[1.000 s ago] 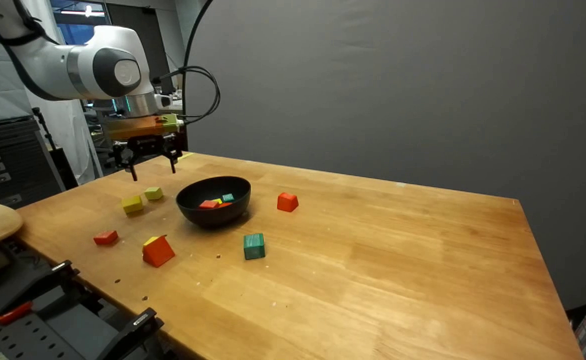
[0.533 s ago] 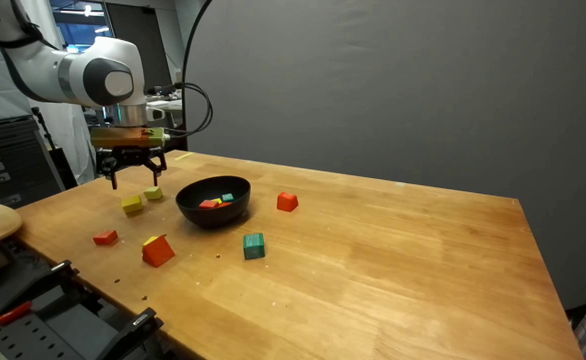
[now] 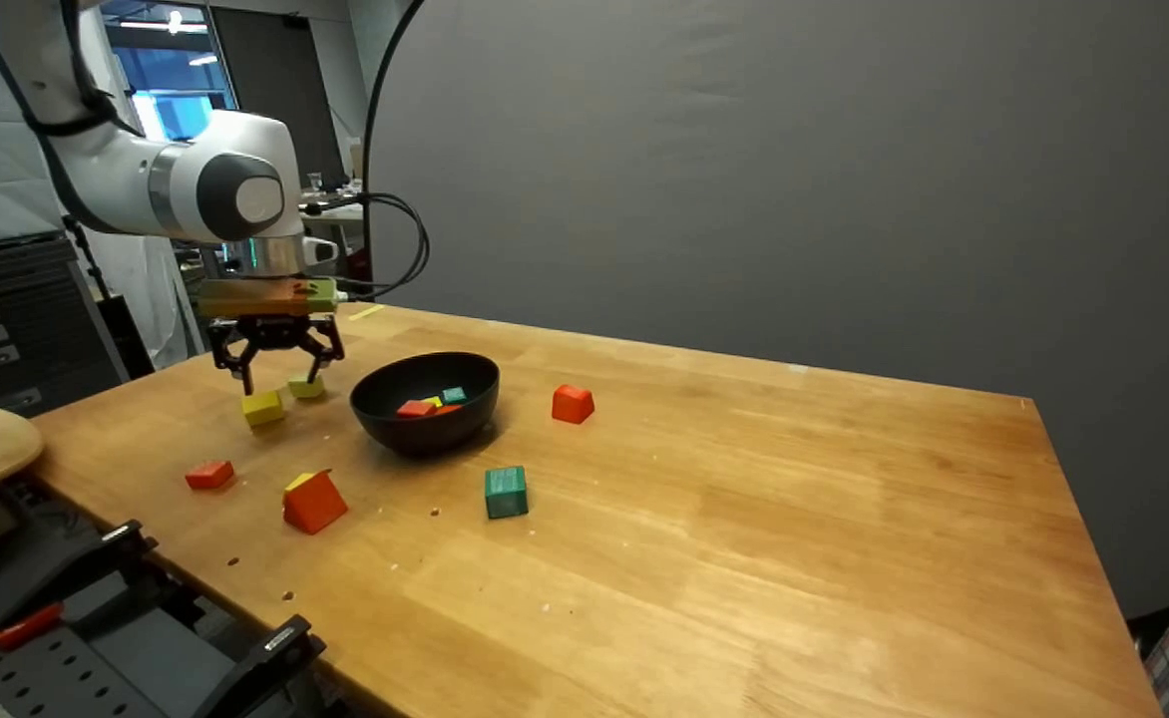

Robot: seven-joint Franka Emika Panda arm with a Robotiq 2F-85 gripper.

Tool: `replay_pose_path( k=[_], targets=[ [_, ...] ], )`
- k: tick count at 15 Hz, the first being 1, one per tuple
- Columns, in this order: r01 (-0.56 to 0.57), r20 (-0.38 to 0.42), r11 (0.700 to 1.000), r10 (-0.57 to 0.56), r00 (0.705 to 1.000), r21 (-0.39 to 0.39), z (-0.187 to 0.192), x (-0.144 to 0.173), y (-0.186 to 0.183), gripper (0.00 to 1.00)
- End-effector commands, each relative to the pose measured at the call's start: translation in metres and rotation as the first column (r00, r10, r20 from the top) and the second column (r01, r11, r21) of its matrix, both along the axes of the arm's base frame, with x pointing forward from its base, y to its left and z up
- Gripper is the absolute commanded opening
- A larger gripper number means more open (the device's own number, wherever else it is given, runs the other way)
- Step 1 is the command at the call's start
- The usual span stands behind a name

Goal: Put all the blocks in the bowl

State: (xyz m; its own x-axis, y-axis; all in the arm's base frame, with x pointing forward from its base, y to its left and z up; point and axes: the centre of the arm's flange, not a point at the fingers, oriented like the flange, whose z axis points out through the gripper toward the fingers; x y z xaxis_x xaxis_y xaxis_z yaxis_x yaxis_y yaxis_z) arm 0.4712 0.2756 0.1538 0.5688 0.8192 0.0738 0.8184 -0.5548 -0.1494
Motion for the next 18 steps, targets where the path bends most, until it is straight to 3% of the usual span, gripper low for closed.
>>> replay_pose_path(
  k=[1, 4, 6, 8, 9, 11, 13, 17, 18],
  targets=[
    [0.009, 0.062, 0.999, -0.006, 0.998, -0.035, -0.018, 0.021, 0.009, 0.61],
    [-0.001, 0.084, 0.999, 0.005, 0.996, -0.049, -0.024, 0.026, 0.013, 0.50],
    [-0.002, 0.095, 0.999, 0.007, 0.995, -0.053, -0.023, 0.029, 0.016, 0.30],
    [-0.004, 0.105, 0.999, 0.009, 0.994, -0.048, -0.019, 0.031, 0.021, 0.28],
    [-0.005, 0.108, 0.999, 0.010, 0.994, -0.046, -0.019, 0.032, 0.023, 0.36],
    [-0.007, 0.109, 0.999, 0.011, 0.994, -0.039, -0.017, 0.034, 0.028, 0.60],
    [-0.011, 0.113, 0.999, 0.014, 0.993, -0.033, -0.015, 0.035, 0.033, 0.66],
    [-0.026, 0.125, 0.999, 0.028, 0.992, -0.024, -0.013, 0.038, 0.045, 0.98],
    [-0.031, 0.127, 0.999, 0.034, 0.991, -0.025, -0.014, 0.038, 0.048, 1.00]
  ],
)
